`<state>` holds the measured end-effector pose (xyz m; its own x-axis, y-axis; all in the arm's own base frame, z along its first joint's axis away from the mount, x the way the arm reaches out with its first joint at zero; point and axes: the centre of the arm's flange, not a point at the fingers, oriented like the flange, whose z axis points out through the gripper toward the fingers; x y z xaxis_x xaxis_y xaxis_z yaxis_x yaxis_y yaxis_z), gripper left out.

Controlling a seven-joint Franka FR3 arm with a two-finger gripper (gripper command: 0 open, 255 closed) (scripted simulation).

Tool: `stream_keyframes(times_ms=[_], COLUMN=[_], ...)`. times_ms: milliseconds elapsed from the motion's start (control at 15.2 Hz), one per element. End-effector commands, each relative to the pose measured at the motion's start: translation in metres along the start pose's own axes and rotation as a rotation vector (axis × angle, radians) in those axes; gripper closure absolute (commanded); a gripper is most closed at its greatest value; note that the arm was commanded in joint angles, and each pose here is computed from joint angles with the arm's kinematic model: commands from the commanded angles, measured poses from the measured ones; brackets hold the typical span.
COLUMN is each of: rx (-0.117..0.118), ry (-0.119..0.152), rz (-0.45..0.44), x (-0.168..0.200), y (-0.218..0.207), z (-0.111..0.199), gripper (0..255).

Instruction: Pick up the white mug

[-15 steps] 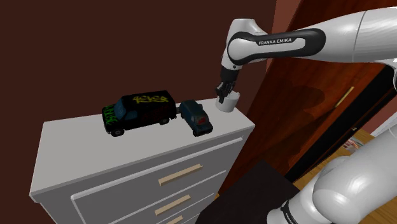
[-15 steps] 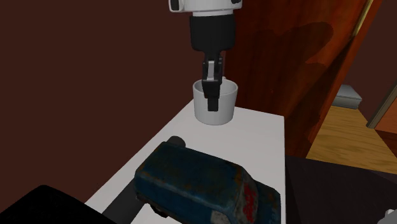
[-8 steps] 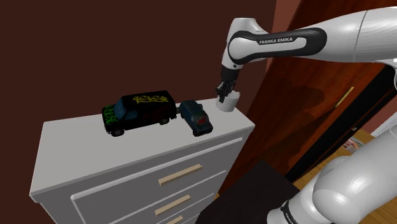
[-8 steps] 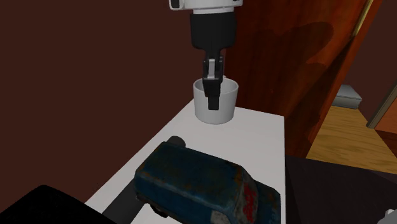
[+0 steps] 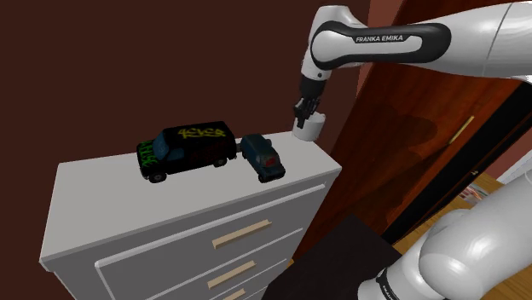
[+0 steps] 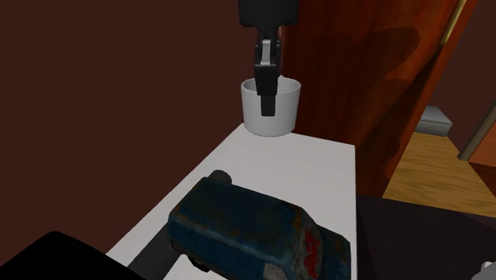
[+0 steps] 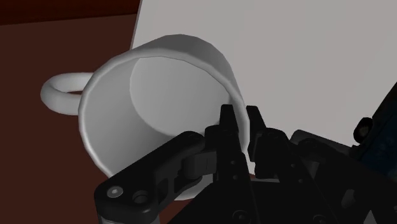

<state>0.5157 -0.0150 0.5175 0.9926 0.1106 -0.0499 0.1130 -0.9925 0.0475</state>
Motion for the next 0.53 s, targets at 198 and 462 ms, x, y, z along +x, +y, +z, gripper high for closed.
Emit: stream_keyframes(times_ms=[198, 462], rx=[0.000, 0.000], ry=[0.000, 0.000], rz=[0.000, 0.000], x=[-0.001, -0.002], y=[0.000, 0.001], z=[-0.027, -0.038], gripper=[255, 255])
